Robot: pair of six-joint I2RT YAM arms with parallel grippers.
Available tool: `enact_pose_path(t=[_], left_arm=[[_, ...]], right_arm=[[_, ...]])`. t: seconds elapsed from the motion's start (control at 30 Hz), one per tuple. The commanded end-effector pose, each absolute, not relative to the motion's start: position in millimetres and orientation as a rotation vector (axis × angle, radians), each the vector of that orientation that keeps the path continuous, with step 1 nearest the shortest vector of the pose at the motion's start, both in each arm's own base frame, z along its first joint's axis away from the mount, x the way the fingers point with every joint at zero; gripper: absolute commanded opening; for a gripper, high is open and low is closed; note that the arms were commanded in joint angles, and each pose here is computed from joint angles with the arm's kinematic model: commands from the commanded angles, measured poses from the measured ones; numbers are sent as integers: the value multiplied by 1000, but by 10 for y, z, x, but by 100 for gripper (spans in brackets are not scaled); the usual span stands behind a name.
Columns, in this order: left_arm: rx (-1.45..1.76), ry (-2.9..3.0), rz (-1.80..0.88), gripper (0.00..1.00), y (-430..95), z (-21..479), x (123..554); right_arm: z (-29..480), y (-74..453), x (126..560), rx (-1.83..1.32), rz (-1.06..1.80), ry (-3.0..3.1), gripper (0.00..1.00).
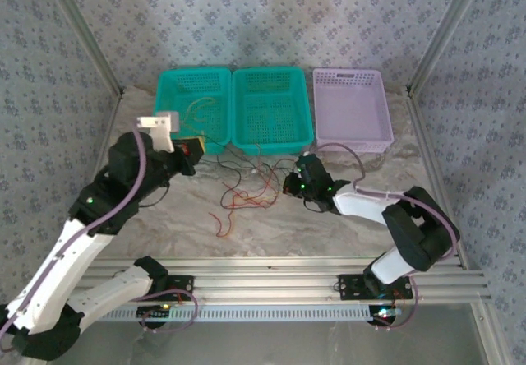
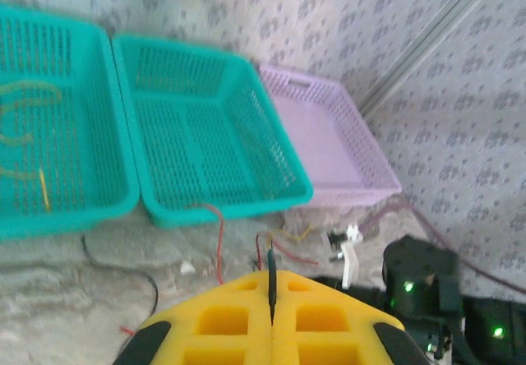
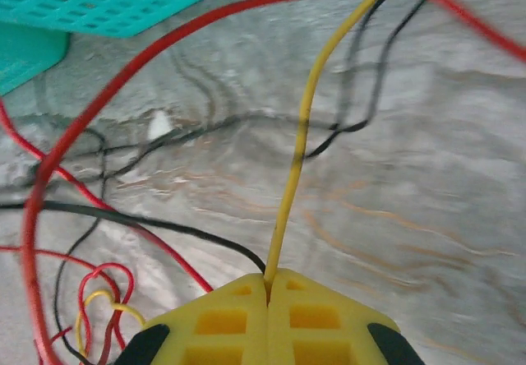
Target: Untangle the cables
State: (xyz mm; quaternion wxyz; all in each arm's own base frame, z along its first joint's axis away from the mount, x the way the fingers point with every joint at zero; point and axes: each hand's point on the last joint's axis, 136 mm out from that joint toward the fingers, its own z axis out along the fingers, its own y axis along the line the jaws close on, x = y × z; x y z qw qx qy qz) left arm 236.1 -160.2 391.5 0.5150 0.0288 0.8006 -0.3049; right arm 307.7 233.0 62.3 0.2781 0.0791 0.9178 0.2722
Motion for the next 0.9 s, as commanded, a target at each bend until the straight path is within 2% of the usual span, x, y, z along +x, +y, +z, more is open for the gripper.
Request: enact_pose_path(t=[0.0, 0.27, 0.47, 0.87], left_arm=[[117, 1864, -631, 0, -1436, 4220, 2286], [180, 1707, -614, 0, -1463, 4976, 2327], [244, 1636, -604, 0, -1709, 5381, 2586], [296, 1454, -582, 0, -2040, 6256, 3063]], right_arm=[[594, 2067, 3020, 252, 634, 2454, 0], [402, 1595, 2853, 350, 526, 2473, 0], [404, 1406, 2863, 404, 497, 2449, 0], [372, 1337, 2829, 427, 517, 2443, 0]])
